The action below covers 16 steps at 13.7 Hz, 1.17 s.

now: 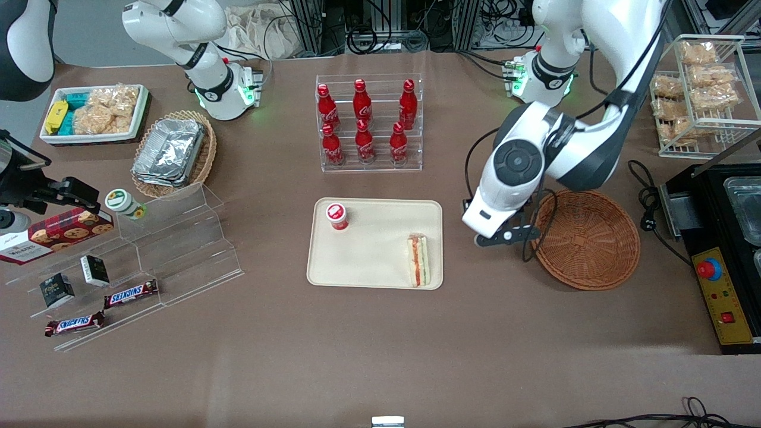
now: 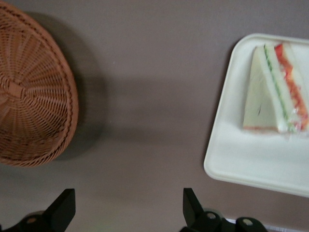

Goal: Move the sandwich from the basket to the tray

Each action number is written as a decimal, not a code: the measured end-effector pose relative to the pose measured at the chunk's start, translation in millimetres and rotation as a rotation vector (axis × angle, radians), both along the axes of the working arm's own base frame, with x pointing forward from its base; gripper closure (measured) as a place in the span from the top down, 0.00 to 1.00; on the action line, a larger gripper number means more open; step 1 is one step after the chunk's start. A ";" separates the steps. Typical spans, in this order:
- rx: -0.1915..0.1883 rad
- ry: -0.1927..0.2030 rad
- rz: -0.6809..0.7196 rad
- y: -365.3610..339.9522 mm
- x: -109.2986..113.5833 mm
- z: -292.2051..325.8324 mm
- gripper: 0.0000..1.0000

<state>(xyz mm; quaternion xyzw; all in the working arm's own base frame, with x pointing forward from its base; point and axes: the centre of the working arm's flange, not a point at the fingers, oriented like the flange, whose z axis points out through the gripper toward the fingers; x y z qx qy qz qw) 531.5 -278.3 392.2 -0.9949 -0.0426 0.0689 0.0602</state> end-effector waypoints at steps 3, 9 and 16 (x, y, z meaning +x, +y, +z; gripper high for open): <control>-0.011 -0.024 -0.014 34.9 -16.5 33.5 1.00; -0.036 -0.030 -0.051 133.4 -2.4 80.2 1.00; -0.069 -0.020 -0.089 226.5 20.6 142.9 1.00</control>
